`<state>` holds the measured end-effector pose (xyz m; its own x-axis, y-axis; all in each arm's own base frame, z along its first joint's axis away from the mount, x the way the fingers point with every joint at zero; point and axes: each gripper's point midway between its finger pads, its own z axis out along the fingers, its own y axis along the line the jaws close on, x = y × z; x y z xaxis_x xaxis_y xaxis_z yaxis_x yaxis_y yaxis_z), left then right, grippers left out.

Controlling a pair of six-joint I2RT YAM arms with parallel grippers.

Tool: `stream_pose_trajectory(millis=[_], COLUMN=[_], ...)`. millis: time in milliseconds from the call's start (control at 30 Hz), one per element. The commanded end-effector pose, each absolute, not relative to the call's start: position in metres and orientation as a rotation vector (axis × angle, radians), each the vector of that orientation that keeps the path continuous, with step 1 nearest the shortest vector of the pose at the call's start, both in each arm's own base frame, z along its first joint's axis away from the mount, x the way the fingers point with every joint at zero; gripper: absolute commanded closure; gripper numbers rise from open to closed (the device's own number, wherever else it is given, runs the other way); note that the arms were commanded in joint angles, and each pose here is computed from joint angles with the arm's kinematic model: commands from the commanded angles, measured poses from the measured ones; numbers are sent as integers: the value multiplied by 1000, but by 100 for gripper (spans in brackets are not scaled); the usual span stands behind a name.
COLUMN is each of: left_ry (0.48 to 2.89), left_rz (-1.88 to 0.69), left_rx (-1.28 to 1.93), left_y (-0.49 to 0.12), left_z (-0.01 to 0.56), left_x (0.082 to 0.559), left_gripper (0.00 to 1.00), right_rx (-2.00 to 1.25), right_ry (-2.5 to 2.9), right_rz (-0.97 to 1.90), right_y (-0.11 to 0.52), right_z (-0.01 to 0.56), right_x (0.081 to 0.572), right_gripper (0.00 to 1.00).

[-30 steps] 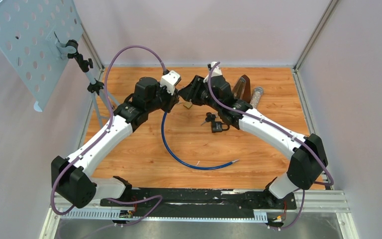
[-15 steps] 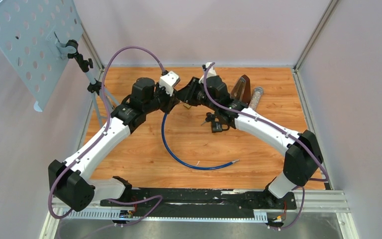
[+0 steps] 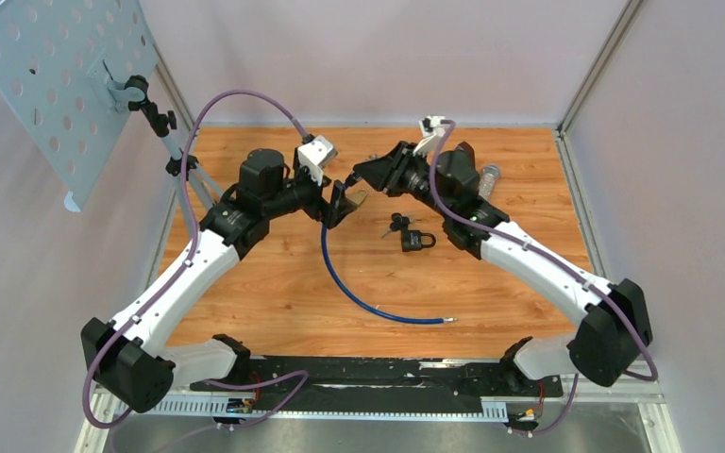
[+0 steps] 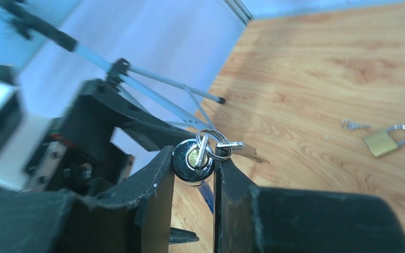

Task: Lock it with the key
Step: Pick up the lock from the center of the board.

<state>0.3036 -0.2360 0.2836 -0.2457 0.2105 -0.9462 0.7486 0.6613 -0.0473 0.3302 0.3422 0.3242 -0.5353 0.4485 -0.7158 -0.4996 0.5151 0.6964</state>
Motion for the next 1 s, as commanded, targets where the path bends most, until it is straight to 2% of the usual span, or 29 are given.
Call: stream_pose_trajectory(millis=[0, 133, 333, 400, 533, 567, 600, 633, 700, 767, 800, 967], left_ry=[1698, 1650, 1567, 1561, 1576, 1585, 1590, 1599, 1613, 1625, 1634, 1660], left_rz=[-888, -1092, -1209, -1225, -1259, -1264, -1265, -1266, -1260, -1232, -1211, -1020], left_rx=[826, 863, 903, 911, 929, 930, 931, 929, 921, 905, 891, 768], left_y=[-255, -264, -272, -274, -276, -276, -276, -276, -276, -275, -273, -260], left_z=[322, 343, 367, 369, 364, 361, 358, 355, 351, 350, 351, 365], left_x=[279, 265, 252, 250, 248, 248, 248, 248, 250, 254, 258, 286], left_gripper=[9, 19, 30, 39, 65, 76, 83, 95, 100, 100, 100, 100], right_rx=[-236, -291, -321, -321, -315, -312, -303, -290, -273, -251, -241, -214], right_ry=[1442, 1409, 1383, 1383, 1385, 1385, 1391, 1399, 1416, 1438, 1449, 1467], right_rz=[1343, 1374, 1419, 1431, 1441, 1440, 1440, 1439, 1437, 1431, 1427, 1385], right_y=[327, 323, 326, 327, 327, 327, 327, 327, 326, 326, 325, 319], right_z=[412, 420, 426, 427, 426, 426, 425, 424, 421, 418, 416, 413], right_x=[294, 280, 272, 272, 271, 272, 273, 274, 276, 279, 280, 282], right_gripper=[100, 100, 100, 100, 100, 100, 100, 100, 100, 100, 97, 53])
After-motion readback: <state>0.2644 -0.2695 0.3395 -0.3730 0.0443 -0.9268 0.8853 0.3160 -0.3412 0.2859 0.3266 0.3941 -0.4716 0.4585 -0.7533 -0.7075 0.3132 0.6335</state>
